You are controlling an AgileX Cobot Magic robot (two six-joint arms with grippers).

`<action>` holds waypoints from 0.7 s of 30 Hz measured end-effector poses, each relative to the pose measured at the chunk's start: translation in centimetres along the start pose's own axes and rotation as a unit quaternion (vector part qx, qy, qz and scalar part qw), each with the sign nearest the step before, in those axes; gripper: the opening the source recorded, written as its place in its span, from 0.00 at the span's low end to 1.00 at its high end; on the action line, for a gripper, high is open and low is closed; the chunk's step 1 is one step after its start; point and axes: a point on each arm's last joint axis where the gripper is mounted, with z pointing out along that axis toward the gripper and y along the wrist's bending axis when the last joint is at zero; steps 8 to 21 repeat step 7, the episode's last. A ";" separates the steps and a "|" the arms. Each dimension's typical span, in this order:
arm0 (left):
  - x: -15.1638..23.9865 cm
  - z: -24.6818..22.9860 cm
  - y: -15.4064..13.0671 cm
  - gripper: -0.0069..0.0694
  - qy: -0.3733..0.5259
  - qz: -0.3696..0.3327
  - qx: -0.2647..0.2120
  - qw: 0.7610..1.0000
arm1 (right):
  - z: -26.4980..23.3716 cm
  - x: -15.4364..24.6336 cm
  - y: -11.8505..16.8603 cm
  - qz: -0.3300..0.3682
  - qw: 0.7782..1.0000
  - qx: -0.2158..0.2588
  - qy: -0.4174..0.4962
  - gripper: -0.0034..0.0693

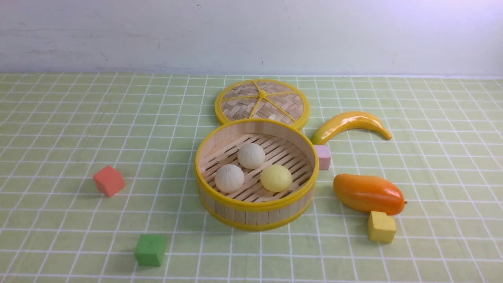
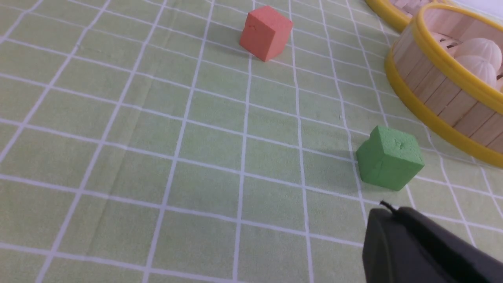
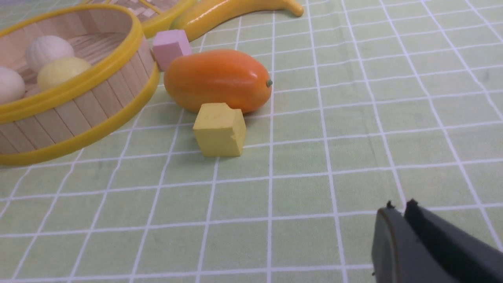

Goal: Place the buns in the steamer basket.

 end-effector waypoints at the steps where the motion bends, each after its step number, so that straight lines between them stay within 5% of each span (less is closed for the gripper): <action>1: 0.0 0.0 0.0 0.07 0.000 0.000 0.000 1.000 | 0.0 0.0 0.0 0.000 1.000 0.000 0.000 0.10; 21: 0.0 0.0 0.0 0.08 0.000 0.000 0.000 1.000 | 0.0 0.0 0.0 0.001 1.000 0.000 0.000 0.11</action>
